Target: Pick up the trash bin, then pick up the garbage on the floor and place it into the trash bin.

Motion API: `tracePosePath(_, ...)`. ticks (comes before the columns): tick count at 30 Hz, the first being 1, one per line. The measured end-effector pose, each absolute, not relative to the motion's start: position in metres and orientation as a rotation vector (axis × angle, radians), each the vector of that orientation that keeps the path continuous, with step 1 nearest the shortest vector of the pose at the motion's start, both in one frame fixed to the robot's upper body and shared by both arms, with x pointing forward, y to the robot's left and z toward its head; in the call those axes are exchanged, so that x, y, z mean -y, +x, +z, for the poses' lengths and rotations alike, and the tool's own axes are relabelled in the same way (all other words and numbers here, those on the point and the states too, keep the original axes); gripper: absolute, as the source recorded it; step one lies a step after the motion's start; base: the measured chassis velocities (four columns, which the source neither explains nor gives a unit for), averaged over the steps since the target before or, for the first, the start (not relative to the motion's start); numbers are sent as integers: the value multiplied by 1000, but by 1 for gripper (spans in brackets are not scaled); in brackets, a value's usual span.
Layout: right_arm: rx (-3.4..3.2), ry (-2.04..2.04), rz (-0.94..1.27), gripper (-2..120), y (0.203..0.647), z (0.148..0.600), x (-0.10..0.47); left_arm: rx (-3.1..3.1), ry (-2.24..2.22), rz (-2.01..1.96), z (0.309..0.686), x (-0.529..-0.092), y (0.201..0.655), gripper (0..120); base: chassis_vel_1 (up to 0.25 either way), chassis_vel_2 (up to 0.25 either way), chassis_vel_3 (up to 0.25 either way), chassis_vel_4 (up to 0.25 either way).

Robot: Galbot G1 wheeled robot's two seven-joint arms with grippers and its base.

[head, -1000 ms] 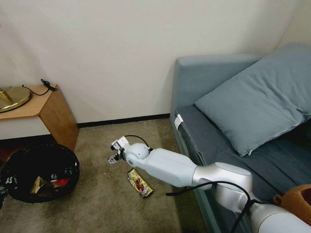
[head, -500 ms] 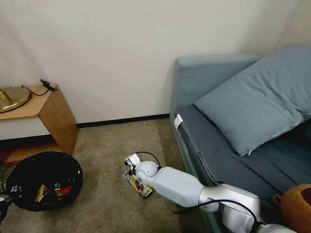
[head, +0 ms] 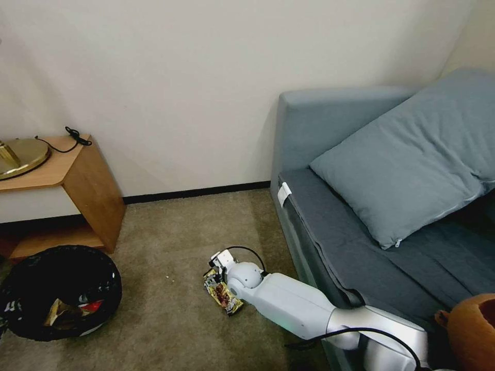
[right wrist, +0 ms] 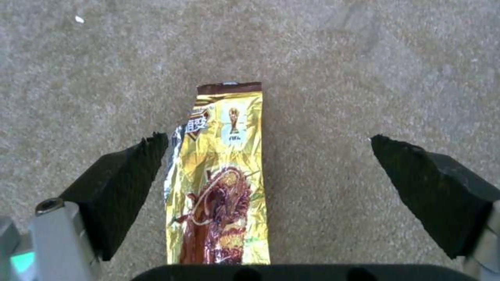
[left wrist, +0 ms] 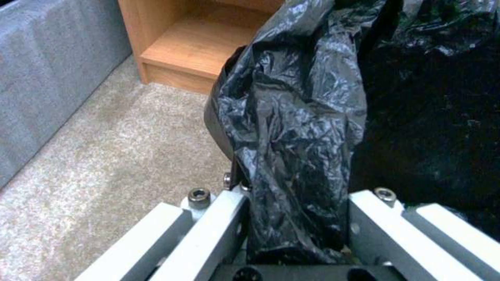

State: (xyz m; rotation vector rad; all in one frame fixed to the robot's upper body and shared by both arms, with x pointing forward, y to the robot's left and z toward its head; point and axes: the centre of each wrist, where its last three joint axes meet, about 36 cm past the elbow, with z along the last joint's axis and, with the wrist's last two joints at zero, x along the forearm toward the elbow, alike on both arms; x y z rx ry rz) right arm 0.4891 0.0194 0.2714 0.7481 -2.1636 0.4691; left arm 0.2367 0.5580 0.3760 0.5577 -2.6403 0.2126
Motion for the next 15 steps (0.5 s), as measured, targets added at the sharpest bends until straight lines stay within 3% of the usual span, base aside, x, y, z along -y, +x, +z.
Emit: tracePosePath(15, 2142, 856, 508, 100, 452, 243, -45, 2657, 519, 217, 380, -540, 234, 3, 0, 0, 0, 0)
